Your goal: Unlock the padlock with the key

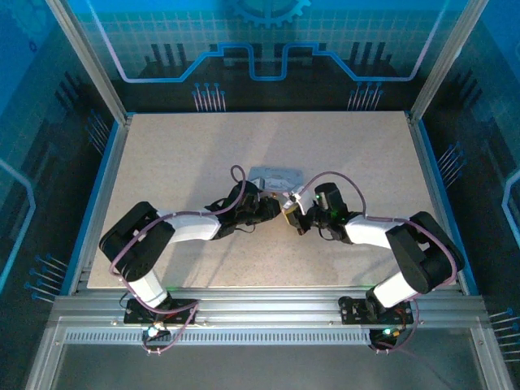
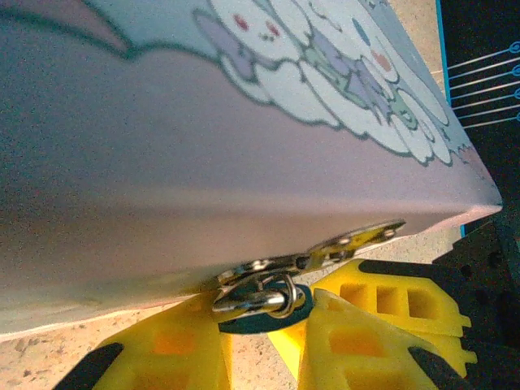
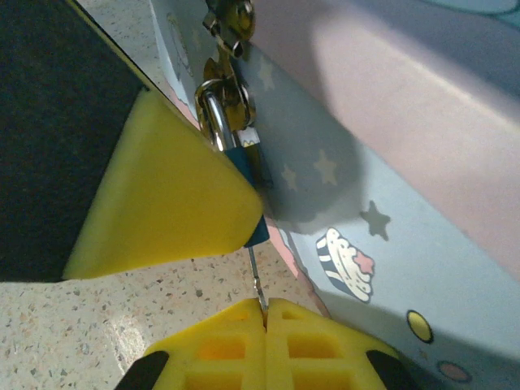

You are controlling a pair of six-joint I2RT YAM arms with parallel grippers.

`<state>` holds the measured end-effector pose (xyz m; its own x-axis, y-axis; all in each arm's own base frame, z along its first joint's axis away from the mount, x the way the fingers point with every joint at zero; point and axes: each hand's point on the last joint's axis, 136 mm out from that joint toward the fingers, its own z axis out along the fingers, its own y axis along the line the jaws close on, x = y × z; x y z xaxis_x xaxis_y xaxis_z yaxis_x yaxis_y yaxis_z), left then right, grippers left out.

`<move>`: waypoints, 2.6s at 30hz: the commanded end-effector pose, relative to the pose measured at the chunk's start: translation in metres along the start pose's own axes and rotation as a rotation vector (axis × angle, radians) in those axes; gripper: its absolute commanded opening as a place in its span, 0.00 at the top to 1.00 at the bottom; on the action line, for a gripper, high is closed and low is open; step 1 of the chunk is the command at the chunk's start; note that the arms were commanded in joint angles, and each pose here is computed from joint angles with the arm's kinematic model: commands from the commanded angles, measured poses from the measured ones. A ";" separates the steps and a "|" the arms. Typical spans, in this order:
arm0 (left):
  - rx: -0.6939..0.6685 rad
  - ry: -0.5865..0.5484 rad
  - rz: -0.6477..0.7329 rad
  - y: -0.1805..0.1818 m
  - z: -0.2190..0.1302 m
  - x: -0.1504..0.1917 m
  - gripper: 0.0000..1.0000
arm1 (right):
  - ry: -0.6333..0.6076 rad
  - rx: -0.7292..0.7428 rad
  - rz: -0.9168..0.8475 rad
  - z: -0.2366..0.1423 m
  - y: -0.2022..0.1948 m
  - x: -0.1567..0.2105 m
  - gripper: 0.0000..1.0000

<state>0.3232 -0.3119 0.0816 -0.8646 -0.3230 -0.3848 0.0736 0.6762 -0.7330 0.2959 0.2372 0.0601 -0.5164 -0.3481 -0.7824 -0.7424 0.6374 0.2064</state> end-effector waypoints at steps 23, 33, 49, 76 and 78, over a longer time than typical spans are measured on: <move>0.105 -0.001 0.019 -0.031 -0.016 -0.020 0.80 | -0.040 0.015 -0.063 -0.006 0.013 -0.006 1.00; 0.101 0.003 0.018 -0.030 -0.016 -0.019 0.80 | -0.039 0.017 -0.073 -0.002 0.011 -0.011 1.00; 0.100 0.007 0.014 -0.030 -0.016 -0.018 0.80 | -0.035 0.028 -0.077 0.003 0.007 -0.012 1.00; 0.106 0.059 0.019 -0.036 -0.018 -0.007 0.80 | -0.101 -0.008 -0.120 -0.003 0.020 -0.033 1.00; 0.105 0.063 0.019 -0.036 -0.017 -0.006 0.80 | -0.108 -0.003 -0.119 -0.004 0.019 -0.035 1.00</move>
<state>0.3183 -0.3055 0.0859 -0.8934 -0.3008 -0.3336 0.0518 0.6688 -0.7416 0.2925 0.2434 0.0670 -0.4581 -0.3727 -0.8070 -0.7639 0.6292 0.1430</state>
